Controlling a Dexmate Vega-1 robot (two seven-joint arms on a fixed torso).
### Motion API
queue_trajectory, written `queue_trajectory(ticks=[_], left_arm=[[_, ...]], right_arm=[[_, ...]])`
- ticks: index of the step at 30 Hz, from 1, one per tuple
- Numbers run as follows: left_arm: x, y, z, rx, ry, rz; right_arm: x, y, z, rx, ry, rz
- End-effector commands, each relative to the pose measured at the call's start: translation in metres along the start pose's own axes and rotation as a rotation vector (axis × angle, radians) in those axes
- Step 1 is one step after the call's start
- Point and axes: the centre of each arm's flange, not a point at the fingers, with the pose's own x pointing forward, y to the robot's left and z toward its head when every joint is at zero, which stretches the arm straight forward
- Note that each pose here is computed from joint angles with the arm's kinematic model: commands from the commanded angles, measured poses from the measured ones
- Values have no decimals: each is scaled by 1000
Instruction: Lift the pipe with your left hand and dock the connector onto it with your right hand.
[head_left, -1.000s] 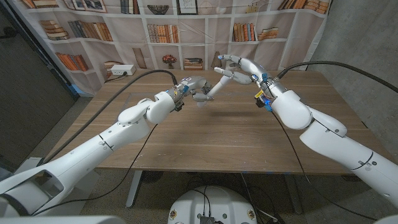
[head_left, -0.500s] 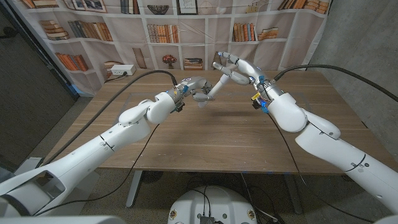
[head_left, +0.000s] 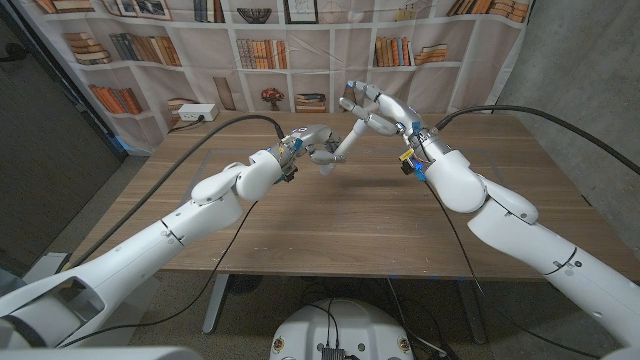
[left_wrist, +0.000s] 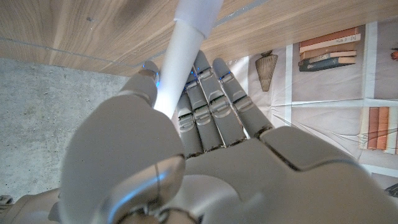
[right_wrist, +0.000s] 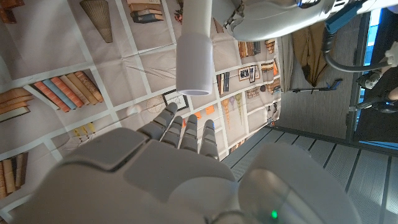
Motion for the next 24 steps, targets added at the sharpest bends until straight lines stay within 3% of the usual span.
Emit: queue_trajectory(ticks=[1,12,24], left_arm=[[-1,-4,5,-9,-2,-9],[0,-3,15,11,-27,-23],[3,0,19,24,-41,-26]], right_arm=[[9,3,2,-12,-16,-4],[15,3,10,-109,-11,-50],[23,7,10,-131,0,-34]])
